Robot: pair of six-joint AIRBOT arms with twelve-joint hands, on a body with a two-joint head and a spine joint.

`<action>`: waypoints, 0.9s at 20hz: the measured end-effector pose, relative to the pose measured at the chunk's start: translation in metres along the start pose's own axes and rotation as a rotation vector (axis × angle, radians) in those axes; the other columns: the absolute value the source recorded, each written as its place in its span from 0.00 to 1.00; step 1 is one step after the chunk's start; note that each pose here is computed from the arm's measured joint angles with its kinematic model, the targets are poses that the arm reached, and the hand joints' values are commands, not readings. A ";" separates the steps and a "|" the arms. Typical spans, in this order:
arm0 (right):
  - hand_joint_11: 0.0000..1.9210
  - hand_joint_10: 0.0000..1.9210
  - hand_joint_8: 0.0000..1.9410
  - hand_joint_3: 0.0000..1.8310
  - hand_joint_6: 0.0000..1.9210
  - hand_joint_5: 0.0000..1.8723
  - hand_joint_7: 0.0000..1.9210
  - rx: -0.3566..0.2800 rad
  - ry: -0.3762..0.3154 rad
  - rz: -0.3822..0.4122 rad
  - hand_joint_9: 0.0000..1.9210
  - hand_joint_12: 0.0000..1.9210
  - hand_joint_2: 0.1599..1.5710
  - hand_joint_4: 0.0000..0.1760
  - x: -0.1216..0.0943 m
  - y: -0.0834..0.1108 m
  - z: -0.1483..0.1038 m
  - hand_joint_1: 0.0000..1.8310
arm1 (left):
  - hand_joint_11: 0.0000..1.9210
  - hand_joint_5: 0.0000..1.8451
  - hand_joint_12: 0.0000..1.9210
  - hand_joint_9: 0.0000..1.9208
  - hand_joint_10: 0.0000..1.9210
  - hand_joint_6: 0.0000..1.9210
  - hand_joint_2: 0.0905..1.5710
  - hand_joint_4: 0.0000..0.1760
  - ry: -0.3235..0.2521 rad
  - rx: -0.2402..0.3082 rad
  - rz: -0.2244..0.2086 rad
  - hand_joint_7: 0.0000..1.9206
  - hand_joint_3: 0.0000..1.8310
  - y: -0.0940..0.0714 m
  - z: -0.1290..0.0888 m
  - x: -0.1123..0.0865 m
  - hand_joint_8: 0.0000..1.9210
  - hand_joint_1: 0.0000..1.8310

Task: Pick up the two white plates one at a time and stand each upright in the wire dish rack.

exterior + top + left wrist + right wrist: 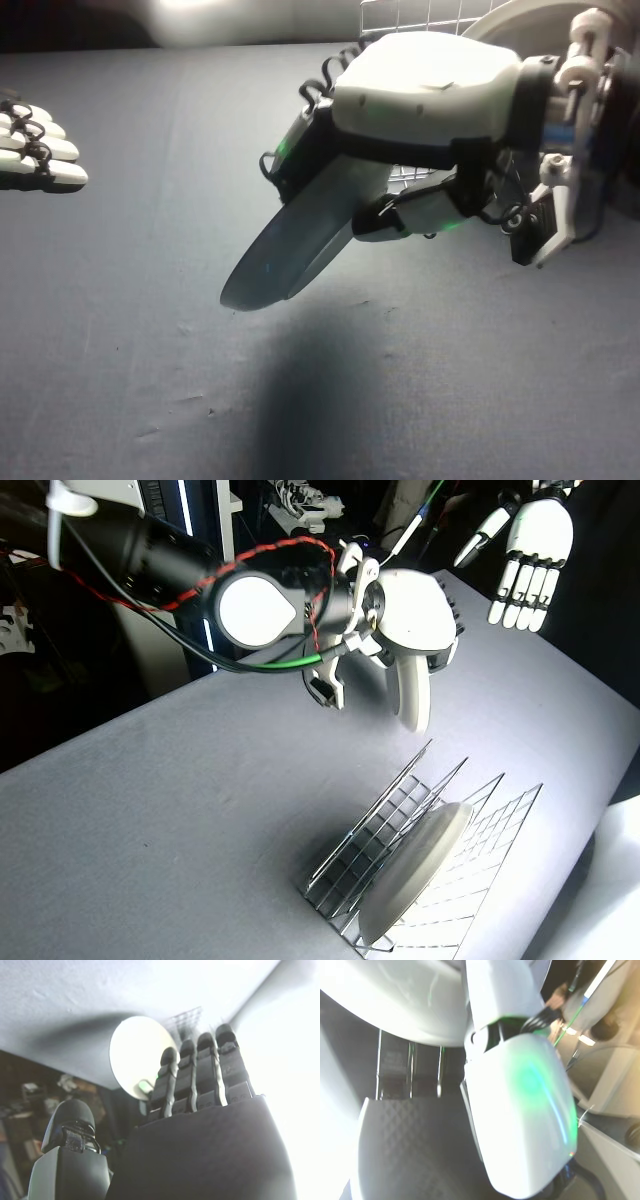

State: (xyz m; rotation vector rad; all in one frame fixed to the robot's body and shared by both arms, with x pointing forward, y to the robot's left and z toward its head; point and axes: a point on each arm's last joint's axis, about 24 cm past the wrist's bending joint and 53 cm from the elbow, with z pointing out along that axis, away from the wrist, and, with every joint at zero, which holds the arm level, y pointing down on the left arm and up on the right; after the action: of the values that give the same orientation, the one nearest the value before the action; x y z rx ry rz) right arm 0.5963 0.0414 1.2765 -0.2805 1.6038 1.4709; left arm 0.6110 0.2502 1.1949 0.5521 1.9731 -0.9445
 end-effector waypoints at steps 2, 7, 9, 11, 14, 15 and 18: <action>0.50 0.45 0.41 0.00 0.44 0.53 0.53 0.002 -0.019 0.049 0.55 0.72 0.64 0.00 -0.005 0.004 -0.003 0.82 | 0.00 0.05 0.04 0.01 0.00 0.00 0.72 0.00 0.014 -0.006 0.014 0.03 0.00 0.003 0.003 0.002 0.00 0.00; 0.50 0.42 0.38 0.00 0.42 0.55 0.55 0.044 -0.113 0.275 0.57 0.70 0.63 0.00 -0.029 -0.004 -0.009 0.82 | 0.00 0.07 0.09 0.03 0.00 0.00 0.73 0.00 0.012 -0.023 0.004 0.04 0.00 0.010 0.002 0.000 0.00 0.00; 0.49 0.45 0.41 0.00 0.46 0.53 0.53 0.054 -0.161 0.380 0.54 0.71 0.64 0.00 -0.040 -0.009 -0.010 0.82 | 0.00 0.06 0.08 0.03 0.00 0.00 0.73 0.00 0.012 -0.020 0.003 0.04 0.00 0.009 0.004 0.000 0.00 0.00; 0.49 0.46 0.39 0.00 0.47 0.53 0.53 0.066 -0.191 0.452 0.54 0.71 0.64 0.00 -0.048 -0.013 -0.011 0.82 | 0.00 0.06 0.07 0.02 0.00 0.00 0.72 0.00 0.018 -0.021 -0.003 0.04 0.00 0.010 0.004 0.001 0.00 0.00; 0.49 0.46 0.42 0.00 0.48 0.53 0.51 0.074 -0.230 0.543 0.54 0.71 0.64 0.00 -0.059 -0.016 -0.013 0.82 | 0.00 0.08 0.11 0.04 0.00 0.00 0.73 0.00 0.020 -0.039 -0.002 0.06 0.00 0.017 0.001 0.000 0.00 0.00; 0.49 0.45 0.42 0.00 0.48 0.53 0.51 0.077 -0.241 0.565 0.54 0.71 0.64 0.00 -0.062 -0.018 -0.013 0.82 | 0.00 0.07 0.10 0.04 0.00 0.00 0.73 0.00 0.017 -0.042 -0.003 0.06 0.00 0.018 0.000 -0.001 0.00 0.00; 0.50 0.42 0.36 0.00 0.42 0.56 0.55 0.091 -0.294 0.663 0.56 0.69 0.63 0.00 -0.079 -0.027 -0.015 0.82 | 0.00 0.09 0.13 0.05 0.00 0.00 0.73 0.00 0.013 -0.043 0.000 0.06 0.00 0.018 0.001 -0.002 0.00 0.00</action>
State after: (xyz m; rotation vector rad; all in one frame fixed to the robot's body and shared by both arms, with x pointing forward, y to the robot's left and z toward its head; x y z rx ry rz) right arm 0.6522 -0.0106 1.3138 0.5501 1.5820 1.8103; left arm 0.6248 0.2609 1.1892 0.5349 2.0001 -0.8979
